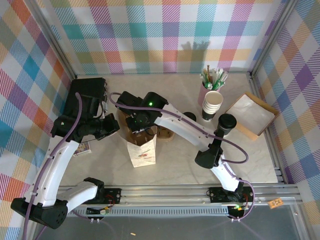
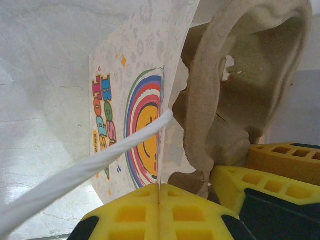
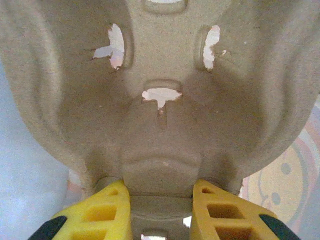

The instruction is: Pack the takeout coffee

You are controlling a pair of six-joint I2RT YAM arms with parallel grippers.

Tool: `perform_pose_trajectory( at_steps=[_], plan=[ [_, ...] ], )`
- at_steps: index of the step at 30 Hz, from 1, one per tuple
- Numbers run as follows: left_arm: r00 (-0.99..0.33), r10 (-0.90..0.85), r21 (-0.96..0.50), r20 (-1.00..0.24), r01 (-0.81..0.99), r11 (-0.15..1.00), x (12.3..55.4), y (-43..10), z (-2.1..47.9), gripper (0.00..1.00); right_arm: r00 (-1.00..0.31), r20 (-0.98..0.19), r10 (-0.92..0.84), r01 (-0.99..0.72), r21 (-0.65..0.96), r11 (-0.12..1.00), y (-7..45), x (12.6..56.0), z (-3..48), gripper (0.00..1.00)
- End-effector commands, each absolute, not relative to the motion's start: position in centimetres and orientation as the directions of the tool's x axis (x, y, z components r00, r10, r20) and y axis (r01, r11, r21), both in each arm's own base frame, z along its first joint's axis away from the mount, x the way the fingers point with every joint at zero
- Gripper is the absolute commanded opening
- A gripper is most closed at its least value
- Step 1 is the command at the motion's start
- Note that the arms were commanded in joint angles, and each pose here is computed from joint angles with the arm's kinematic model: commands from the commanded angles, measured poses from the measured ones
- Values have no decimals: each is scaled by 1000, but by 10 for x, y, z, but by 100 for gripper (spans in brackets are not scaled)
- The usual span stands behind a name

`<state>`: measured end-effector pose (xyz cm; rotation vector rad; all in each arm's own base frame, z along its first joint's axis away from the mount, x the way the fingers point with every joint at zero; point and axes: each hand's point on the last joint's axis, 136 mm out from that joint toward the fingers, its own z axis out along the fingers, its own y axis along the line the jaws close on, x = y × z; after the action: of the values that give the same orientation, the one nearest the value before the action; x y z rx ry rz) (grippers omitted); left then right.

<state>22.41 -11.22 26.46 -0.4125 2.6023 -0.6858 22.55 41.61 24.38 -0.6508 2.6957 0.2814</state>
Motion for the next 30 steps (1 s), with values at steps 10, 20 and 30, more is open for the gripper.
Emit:
perform_pose_trajectory(
  at_steps=[10, 20, 30],
  plan=[
    [-846, -405, -541, -347, -172, 823, 218, -108, 271, 0, -849, -277, -451, -495, 115, 861, 403, 201, 236, 0],
    [-835, -405, -524, -373, -171, 835, 215, -102, 264, 0, -818, -317, -480, -551, 195, 811, 399, 187, 248, 0],
    [-834, -388, -513, -393, -151, 845, 213, -100, 267, 0, -769, -288, -570, -631, 198, 750, 401, 178, 244, 0]
  ],
)
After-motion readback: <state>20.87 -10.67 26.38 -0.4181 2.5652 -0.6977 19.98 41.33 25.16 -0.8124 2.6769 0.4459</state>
